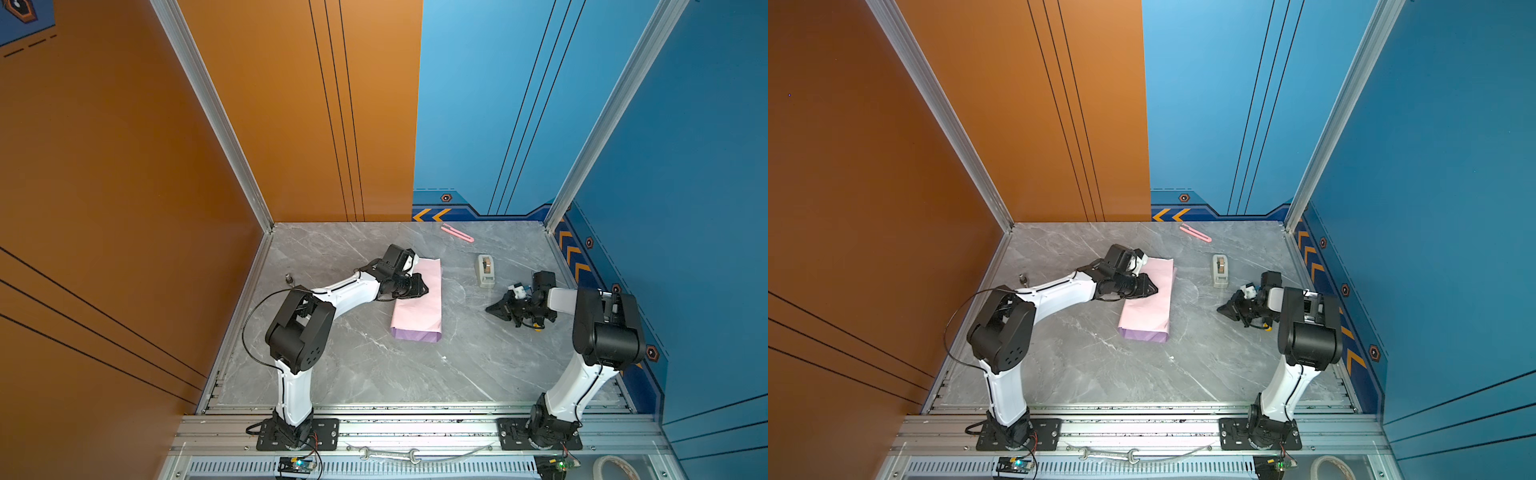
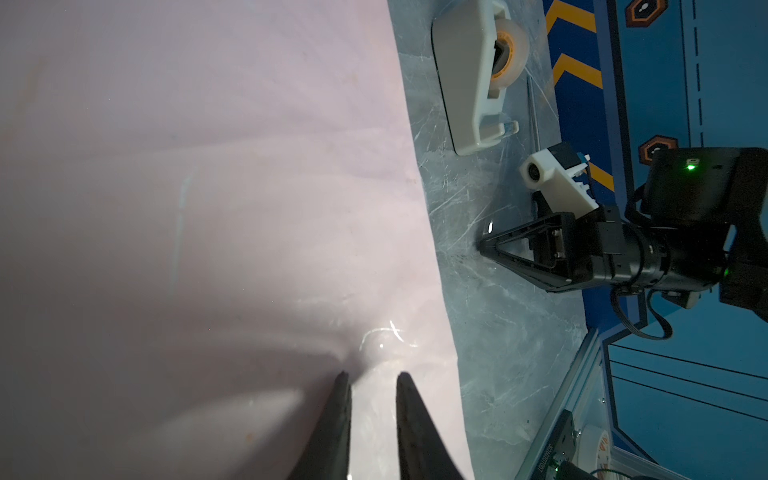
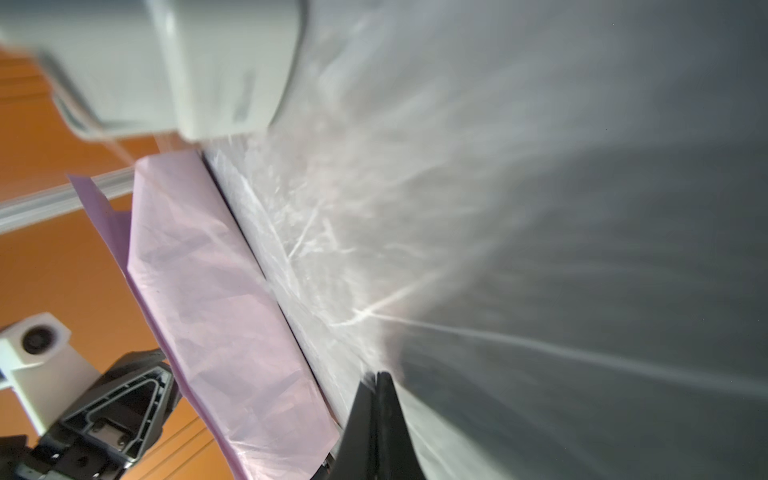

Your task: Wrap the gift box in paper

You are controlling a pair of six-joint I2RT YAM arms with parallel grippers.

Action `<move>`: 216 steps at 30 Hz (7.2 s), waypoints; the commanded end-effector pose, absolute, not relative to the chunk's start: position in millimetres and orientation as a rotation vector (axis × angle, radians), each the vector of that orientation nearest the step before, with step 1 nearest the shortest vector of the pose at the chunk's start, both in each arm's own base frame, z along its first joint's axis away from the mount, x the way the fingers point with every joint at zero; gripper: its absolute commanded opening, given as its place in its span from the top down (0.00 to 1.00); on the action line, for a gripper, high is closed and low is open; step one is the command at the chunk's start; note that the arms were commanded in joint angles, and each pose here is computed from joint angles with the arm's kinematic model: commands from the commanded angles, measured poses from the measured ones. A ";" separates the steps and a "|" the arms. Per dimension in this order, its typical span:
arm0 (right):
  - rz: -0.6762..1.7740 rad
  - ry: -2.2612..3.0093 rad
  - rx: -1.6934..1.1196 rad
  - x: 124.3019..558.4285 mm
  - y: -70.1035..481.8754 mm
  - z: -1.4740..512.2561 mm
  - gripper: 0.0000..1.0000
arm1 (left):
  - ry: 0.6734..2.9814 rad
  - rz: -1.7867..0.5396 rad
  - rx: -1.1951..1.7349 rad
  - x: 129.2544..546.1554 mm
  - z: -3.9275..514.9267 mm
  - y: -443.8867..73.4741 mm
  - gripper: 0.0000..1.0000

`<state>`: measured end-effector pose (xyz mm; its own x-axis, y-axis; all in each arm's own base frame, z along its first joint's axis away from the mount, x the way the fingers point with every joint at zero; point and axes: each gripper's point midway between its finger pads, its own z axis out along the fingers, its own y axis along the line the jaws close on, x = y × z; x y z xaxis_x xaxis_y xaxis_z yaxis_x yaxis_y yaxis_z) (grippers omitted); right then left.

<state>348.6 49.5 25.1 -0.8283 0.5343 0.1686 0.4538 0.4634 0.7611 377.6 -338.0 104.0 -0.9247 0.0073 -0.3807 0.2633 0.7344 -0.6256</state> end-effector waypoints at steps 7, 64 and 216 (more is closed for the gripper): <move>1.374 2.701 1.085 300.8 37.9 7.8 1.00 | 2.727 -0.902 0.173 359.6 66.2 -325.0 0.77; 1.358 2.700 1.066 272.6 62.1 44.0 0.68 | 2.717 -0.915 0.173 359.5 66.8 -327.3 0.77; 0.967 2.240 0.000 353.4 103.4 229.0 1.00 | 2.701 -0.923 0.189 366.8 72.8 -331.6 0.78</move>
<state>371.1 95.4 230.4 -0.7345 0.2348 -0.6367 -0.3280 0.6985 0.6360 378.5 -338.8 105.3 -0.9263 0.0061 -0.3768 0.2595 0.7356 -0.6258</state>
